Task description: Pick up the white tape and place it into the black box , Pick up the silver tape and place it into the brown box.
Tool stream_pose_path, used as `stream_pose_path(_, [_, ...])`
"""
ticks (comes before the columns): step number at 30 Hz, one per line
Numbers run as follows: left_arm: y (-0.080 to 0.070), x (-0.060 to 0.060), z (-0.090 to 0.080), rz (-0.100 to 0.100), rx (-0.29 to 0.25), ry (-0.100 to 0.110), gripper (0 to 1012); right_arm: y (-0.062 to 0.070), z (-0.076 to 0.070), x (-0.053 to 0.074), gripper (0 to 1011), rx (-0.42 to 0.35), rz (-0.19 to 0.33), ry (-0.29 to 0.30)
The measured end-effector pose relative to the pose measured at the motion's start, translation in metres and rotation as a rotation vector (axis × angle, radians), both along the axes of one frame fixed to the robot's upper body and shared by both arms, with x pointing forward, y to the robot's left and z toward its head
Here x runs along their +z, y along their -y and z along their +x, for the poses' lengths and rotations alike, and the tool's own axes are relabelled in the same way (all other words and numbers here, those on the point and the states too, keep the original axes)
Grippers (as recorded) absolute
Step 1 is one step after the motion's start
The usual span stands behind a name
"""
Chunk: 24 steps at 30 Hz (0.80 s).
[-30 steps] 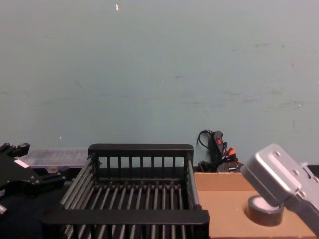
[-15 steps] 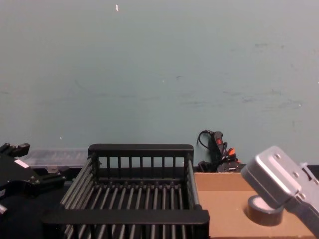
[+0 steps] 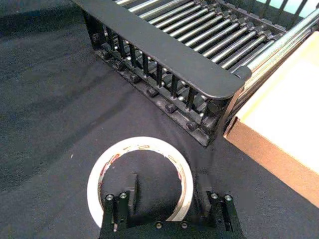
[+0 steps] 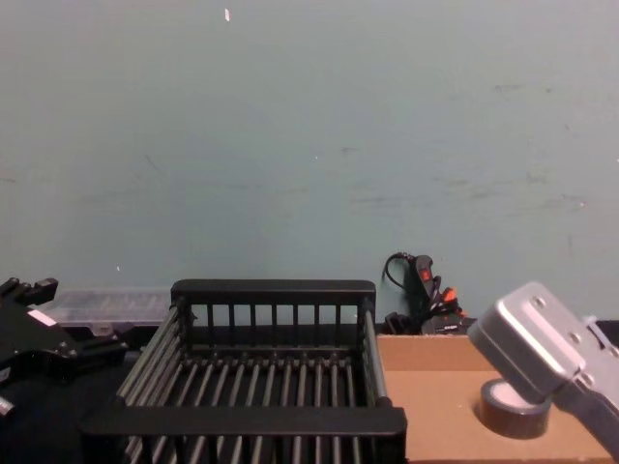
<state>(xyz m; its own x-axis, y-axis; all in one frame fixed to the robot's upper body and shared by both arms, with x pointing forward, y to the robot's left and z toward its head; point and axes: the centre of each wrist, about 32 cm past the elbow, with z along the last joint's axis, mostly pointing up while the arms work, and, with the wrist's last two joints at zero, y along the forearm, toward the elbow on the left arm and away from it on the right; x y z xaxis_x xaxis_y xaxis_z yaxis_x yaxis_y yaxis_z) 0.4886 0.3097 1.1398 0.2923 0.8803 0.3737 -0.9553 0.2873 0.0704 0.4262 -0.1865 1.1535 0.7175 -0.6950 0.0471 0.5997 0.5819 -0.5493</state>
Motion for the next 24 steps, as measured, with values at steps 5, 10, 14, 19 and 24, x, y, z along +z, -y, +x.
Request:
stream_pose_path(5, [0.0000,0.0000,0.0000,0.000,0.000,0.000,1001,0.0001,0.0001,0.0001,632,0.000,0.000,0.000])
stream_pose_path(10, [0.0000,0.0000,0.0000,0.000,0.000,0.000,1001,0.0002,0.0001,0.0001,478,0.000,-0.002,0.001])
stream_pose_path(14, [0.0000,0.0000,0.0000,0.000,0.000,0.000,1001,0.0001,0.0000,0.0001,334,0.000,-0.001,0.001])
stream_pose_path(19, [0.0000,0.0000,0.0000,0.000,0.000,0.000,1001,0.0001,0.0000,0.0001,190,0.000,-0.001,0.000])
stream_pose_path(24, [0.0000,0.0000,0.0000,0.000,0.000,0.000,1001,0.0000,0.0000,0.0001,112,0.001,0.000,0.000])
